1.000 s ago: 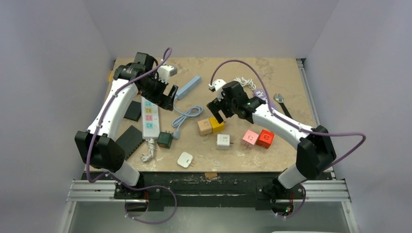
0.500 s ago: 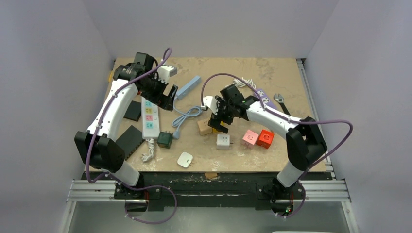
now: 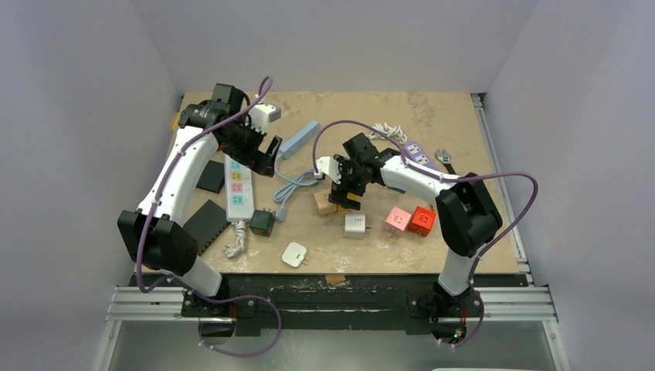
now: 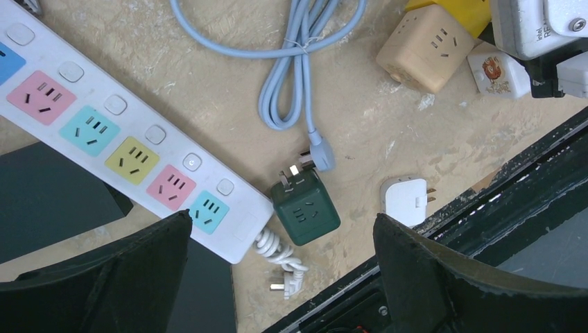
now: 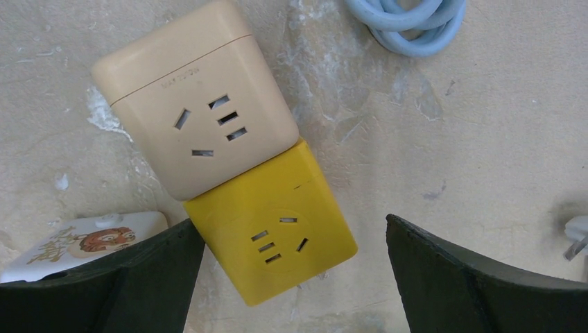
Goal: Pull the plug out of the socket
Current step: Pick up the socket from the center of the board.
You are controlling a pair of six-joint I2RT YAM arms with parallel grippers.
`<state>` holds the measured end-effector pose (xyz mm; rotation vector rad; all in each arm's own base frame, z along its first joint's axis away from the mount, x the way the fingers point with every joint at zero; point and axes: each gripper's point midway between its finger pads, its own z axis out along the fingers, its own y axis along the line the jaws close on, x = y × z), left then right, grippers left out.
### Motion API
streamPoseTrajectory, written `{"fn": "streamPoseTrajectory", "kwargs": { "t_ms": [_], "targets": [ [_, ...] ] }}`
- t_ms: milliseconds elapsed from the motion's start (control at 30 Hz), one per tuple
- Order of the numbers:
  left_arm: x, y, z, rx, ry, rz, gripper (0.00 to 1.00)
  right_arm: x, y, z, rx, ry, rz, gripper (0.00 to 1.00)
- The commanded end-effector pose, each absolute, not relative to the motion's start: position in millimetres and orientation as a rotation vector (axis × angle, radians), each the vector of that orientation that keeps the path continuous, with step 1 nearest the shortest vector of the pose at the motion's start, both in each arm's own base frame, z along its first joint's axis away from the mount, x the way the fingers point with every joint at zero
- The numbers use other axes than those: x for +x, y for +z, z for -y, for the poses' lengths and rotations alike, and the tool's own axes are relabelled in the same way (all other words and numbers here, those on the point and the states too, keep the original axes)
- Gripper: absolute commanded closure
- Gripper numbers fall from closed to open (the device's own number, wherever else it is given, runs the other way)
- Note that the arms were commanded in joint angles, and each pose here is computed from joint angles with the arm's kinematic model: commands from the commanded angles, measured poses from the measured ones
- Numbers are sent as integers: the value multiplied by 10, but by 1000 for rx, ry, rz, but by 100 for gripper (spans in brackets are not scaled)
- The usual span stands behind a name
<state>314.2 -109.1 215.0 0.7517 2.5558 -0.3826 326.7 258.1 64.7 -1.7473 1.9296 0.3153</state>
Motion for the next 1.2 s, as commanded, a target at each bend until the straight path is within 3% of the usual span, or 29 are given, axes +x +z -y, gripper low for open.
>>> {"fn": "streamPoseTrajectory", "kwargs": {
  "t_ms": [0,200,433,600,733,800,867,933,1000,1167],
  "targets": [
    [3133,2285,1083,765,-388,-2504,0,3344,668,-2692,-1757,340,-1845,2],
    [3110,2328,1100,765,-429,-2493,0,3232,540,-2725,-1742,415,-1873,6],
    [3083,2506,1075,758,-476,-2435,0,3059,444,-2769,-1697,529,-1914,28],
    [3065,2524,1031,755,-474,-2437,0,2964,491,-2837,-1646,621,-1947,33],
    [3069,2516,992,743,-467,-2441,0,2891,486,-2844,-1629,662,-1984,50],
    [3074,2509,983,737,-469,-2444,0,2865,500,-2858,-1615,677,-1986,54],
    [3074,2503,978,734,-471,-2446,0,2843,508,-2865,-1598,691,-1996,49],
    [3067,2500,975,733,-472,-2446,0,2847,488,-2869,-1581,682,-2019,22],
    [3065,2503,968,731,-470,-2444,0,2840,475,-2879,-1584,671,-2024,3],
    [3050,2501,947,729,-465,-2440,0,2874,462,-2904,-1581,638,-2014,1]
  ]
}}
